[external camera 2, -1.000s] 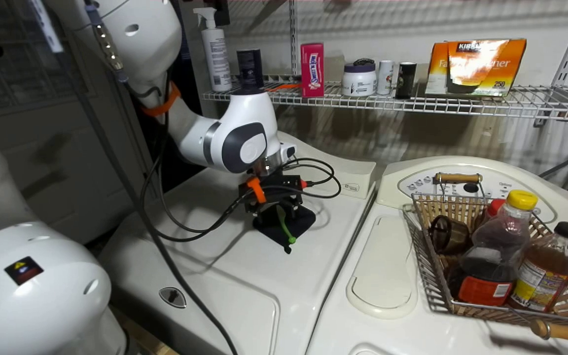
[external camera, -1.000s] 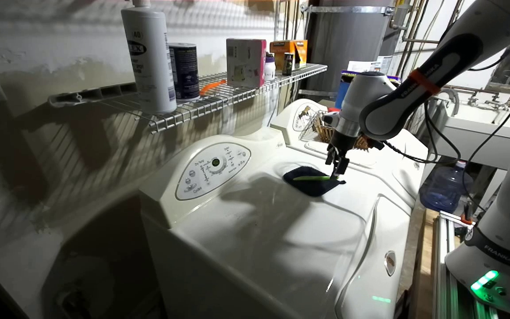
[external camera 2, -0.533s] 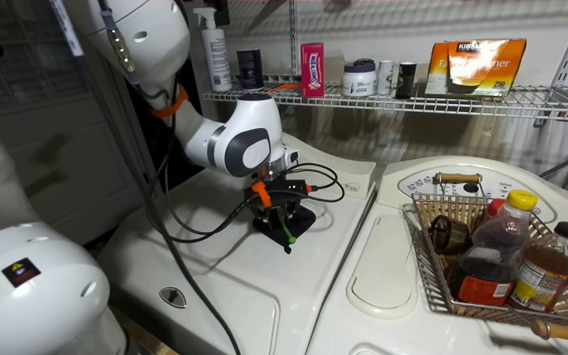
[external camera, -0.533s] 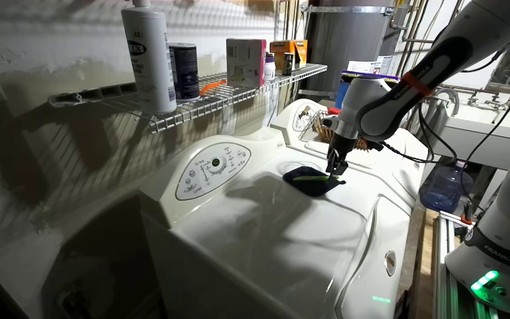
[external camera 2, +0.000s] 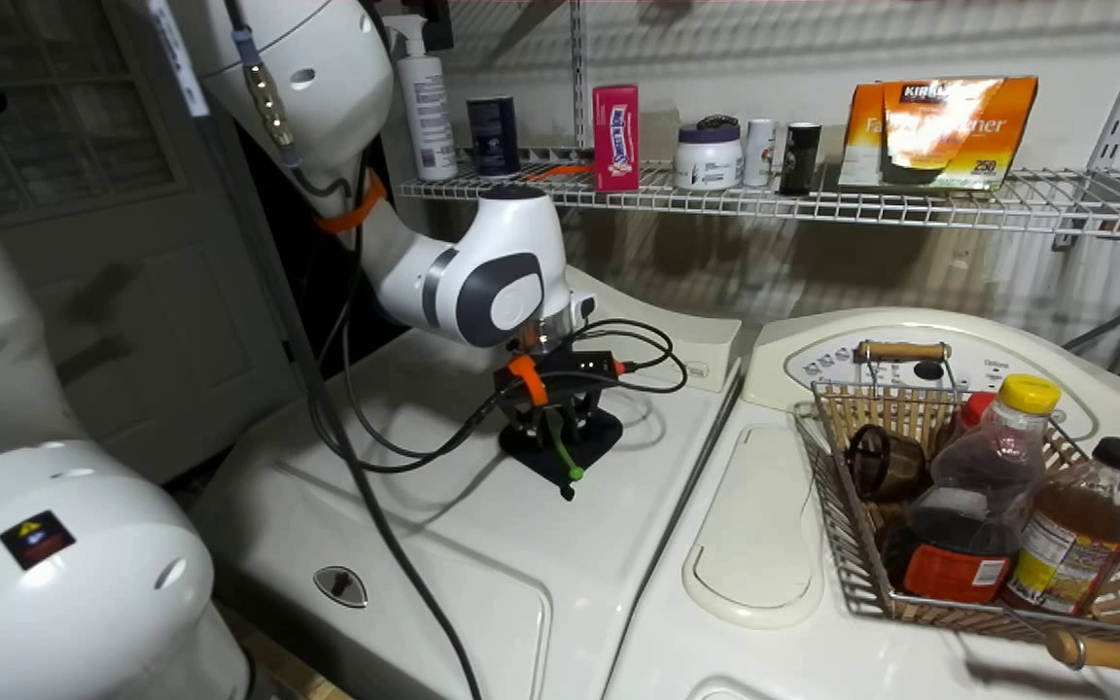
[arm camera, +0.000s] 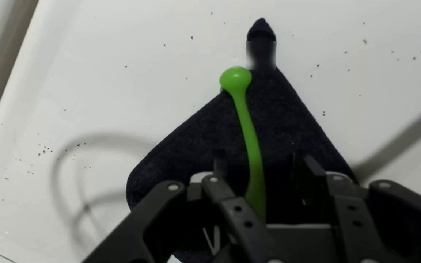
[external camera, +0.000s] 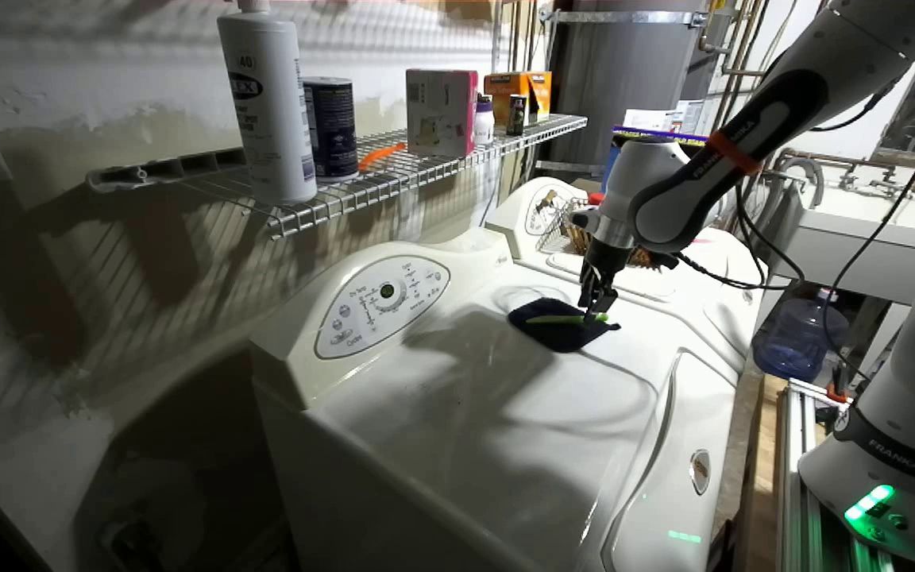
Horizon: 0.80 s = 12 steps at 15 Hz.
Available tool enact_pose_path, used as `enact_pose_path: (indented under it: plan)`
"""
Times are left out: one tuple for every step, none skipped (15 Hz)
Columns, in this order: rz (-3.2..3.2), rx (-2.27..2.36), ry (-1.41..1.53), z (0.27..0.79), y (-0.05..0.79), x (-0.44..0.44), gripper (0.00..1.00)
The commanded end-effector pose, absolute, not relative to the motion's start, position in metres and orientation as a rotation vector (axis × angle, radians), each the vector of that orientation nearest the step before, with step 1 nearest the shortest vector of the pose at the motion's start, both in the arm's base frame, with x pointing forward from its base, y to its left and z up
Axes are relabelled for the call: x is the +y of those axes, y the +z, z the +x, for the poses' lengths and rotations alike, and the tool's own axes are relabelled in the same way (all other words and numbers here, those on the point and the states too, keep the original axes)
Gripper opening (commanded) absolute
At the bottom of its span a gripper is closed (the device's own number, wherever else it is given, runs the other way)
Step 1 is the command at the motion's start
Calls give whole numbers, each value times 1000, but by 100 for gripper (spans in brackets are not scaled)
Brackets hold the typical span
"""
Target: Pick up the green knife and put it on the rack
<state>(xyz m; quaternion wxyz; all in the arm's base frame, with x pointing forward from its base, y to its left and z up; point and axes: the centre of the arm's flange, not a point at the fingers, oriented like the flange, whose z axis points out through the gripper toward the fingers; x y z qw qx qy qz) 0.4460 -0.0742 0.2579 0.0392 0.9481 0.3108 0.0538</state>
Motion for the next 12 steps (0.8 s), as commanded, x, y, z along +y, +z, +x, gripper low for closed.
enact_pose_path:
  plan:
    - [2902,985,184,460,249,-80,43]
    - [2903,991,187,462,248,-80,45]
    - [2904,999,185,464,246,-80,44]
    - [2904,1006,184,465,245,-80,43]
    - [2905,1013,185,466,244,-80,37]
    - [2905,1020,185,466,243,-80,36]
    - [2905,1028,183,467,241,-81,30]
    - [2905,1036,184,468,241,-81,26]
    - [2904,1043,184,468,240,-81,32]
    - [2904,1048,184,469,240,-82,37]
    - [2908,1052,183,469,240,-82,37]
    - [2912,1061,180,469,239,-81,42]
